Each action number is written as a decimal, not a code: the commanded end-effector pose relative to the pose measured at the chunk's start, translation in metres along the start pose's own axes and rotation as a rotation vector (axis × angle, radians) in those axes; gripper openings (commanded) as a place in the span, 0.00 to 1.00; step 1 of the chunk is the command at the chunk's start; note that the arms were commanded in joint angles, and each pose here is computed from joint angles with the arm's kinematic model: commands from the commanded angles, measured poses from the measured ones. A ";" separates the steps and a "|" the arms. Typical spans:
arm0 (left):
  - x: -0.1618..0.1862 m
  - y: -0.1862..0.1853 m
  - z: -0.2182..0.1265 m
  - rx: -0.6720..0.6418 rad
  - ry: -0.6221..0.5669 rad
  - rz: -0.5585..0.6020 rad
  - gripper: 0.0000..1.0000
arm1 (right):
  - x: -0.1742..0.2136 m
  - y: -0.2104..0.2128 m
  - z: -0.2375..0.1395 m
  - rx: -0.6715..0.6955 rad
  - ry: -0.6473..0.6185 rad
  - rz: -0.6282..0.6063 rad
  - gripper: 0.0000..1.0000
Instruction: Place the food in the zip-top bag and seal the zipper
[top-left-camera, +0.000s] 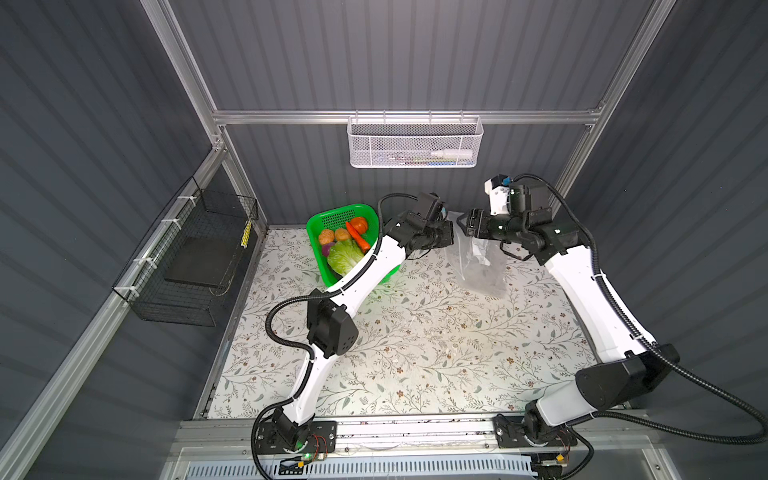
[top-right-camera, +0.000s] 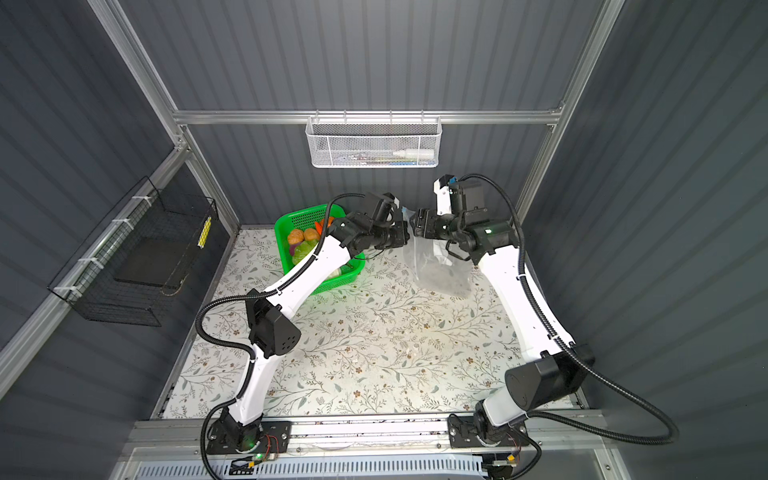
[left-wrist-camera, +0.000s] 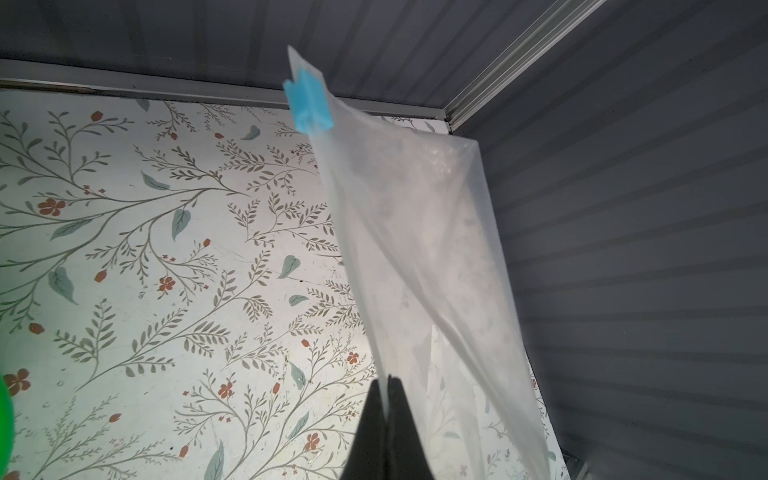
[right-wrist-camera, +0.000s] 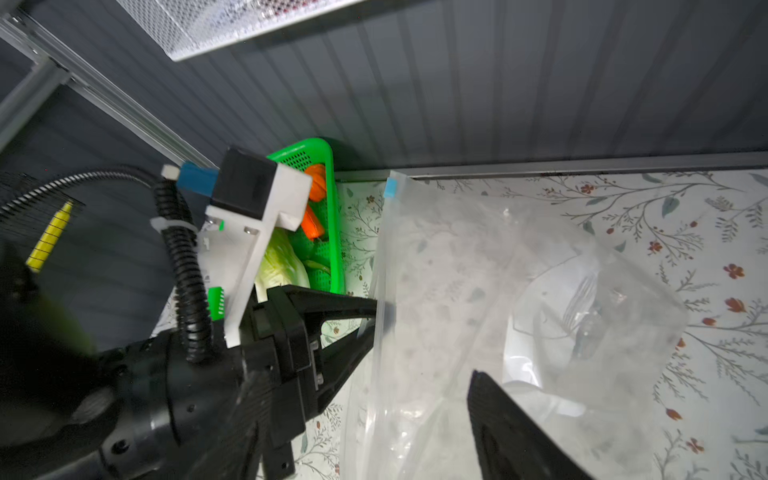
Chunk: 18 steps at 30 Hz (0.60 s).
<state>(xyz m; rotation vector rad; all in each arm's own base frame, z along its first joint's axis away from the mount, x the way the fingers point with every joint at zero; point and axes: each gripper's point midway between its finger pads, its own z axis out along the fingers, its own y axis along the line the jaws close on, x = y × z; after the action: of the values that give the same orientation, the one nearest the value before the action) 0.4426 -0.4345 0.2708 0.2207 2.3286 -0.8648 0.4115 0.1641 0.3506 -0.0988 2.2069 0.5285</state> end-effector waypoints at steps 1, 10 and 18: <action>-0.006 -0.003 -0.008 0.006 -0.032 0.007 0.00 | 0.023 -0.005 0.007 0.057 0.090 -0.007 0.71; -0.016 -0.015 -0.018 0.057 -0.080 -0.002 0.00 | 0.042 -0.019 0.028 0.119 0.140 0.004 0.57; -0.019 -0.025 -0.025 0.098 -0.099 -0.009 0.00 | 0.050 -0.017 0.045 0.094 0.167 0.023 0.56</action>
<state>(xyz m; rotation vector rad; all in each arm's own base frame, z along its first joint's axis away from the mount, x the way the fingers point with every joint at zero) 0.4436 -0.4371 0.2787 0.2037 2.2653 -0.9101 0.4167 0.1695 0.2827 -0.0673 2.3968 0.4274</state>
